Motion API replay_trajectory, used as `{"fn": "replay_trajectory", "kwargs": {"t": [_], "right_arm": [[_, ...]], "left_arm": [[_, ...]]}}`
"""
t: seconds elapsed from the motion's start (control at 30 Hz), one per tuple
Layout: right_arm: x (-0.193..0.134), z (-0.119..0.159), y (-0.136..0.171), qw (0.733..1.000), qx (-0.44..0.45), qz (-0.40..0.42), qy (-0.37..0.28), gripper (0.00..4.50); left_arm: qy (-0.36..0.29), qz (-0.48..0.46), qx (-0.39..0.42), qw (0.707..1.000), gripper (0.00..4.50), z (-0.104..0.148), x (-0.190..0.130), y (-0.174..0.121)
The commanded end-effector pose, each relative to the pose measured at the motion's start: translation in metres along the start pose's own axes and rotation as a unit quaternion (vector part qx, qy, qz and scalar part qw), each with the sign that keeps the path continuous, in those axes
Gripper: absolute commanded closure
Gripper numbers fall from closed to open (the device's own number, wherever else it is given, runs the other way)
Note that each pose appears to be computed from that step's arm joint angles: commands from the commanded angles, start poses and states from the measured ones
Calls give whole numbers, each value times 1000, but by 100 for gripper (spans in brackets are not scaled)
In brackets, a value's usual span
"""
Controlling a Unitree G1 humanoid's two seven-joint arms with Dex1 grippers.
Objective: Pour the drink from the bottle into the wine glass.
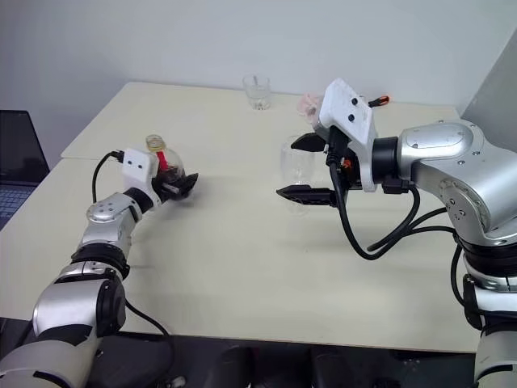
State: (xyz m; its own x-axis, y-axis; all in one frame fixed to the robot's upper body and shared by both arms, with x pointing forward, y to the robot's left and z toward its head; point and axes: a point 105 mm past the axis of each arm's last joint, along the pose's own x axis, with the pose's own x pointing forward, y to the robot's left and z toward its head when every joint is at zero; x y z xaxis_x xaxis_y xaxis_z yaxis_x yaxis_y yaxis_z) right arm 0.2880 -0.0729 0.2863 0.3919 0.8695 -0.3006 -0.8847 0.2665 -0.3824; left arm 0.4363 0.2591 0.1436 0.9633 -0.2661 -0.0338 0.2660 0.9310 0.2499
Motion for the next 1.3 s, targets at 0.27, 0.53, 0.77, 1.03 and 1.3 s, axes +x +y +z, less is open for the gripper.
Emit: {"fn": "replay_trajectory", "kwargs": {"t": [0.27,0.53,0.77,1.03,1.3], "right_arm": [[-32,9,3,998,3,-57,-5,0],[-54,-35,17,979,99,-178,1,0],[-50,-42,42,960,128,-232,-86,0],[-40,-42,50,956,122,-246,-101,0],[-41,-46,48,948,141,-266,-106,0]], "left_arm": [[-21,17,12,1000,277,16,0,13],[-113,-91,145,979,341,121,28,-22],[-197,-143,273,931,347,181,47,-87],[-200,-173,397,879,348,189,53,-124],[-198,-151,438,864,348,193,55,-123]]}}
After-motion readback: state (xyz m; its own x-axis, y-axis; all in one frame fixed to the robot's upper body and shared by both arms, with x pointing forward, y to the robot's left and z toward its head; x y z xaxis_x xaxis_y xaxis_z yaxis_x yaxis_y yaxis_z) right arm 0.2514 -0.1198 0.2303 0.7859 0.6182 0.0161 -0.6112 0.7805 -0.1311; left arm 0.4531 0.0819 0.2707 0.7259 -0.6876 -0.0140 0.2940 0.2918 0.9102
